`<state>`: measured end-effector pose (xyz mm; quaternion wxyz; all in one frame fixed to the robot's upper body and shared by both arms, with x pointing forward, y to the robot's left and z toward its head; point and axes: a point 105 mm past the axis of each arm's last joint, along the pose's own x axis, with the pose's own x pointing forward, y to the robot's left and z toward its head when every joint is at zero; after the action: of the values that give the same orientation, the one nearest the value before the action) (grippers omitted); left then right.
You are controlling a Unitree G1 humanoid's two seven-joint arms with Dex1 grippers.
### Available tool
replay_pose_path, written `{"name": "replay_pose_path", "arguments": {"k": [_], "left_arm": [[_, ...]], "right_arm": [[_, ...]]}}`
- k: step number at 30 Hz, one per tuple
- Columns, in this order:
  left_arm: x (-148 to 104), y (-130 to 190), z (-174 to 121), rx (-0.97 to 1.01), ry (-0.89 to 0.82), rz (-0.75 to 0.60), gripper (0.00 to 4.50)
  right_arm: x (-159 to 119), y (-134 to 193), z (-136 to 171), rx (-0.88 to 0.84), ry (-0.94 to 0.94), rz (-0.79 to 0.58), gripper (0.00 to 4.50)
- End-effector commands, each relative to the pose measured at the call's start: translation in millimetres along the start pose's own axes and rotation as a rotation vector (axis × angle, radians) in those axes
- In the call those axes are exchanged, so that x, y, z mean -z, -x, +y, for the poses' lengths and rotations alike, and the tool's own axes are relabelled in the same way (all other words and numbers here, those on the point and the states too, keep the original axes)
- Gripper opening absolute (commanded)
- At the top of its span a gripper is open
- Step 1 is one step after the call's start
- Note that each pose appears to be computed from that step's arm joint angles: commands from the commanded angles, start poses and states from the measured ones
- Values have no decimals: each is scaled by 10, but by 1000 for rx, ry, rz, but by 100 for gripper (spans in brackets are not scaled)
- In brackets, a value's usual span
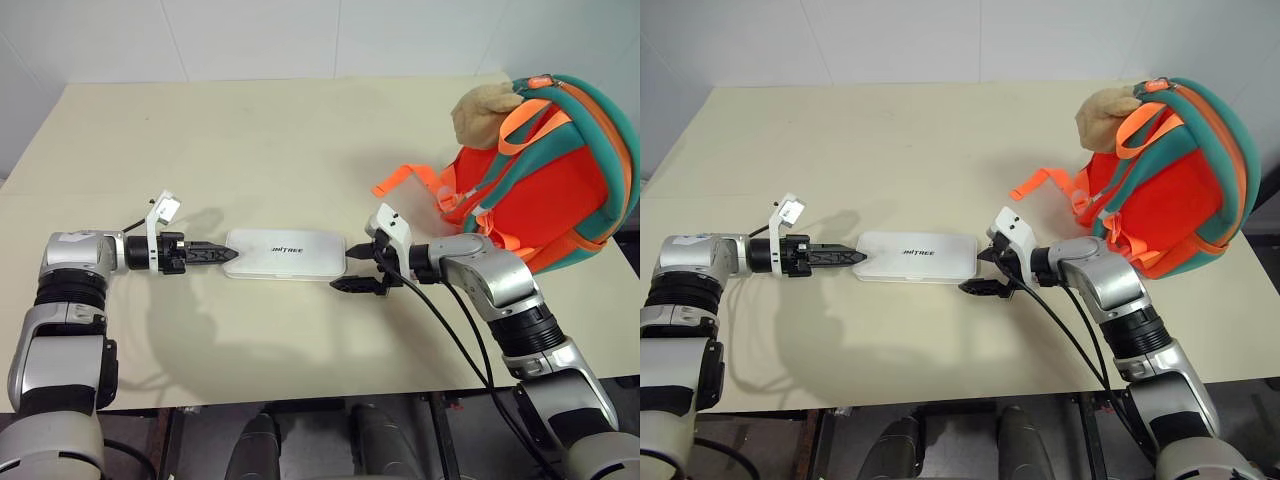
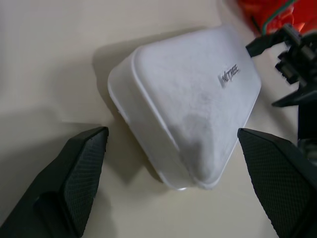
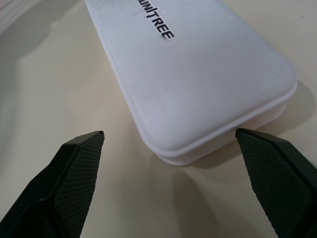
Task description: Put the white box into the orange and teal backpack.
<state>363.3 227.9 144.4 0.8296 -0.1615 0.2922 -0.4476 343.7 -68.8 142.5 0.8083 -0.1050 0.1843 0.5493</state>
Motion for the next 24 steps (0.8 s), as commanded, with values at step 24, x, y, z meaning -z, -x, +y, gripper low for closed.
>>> {"name": "replay_pose_path", "arguments": {"k": [24], "left_arm": [[118,-137,-290,235,192,18,362]], "right_arm": [[-115,81,91,-34,79,-91,450]]}}
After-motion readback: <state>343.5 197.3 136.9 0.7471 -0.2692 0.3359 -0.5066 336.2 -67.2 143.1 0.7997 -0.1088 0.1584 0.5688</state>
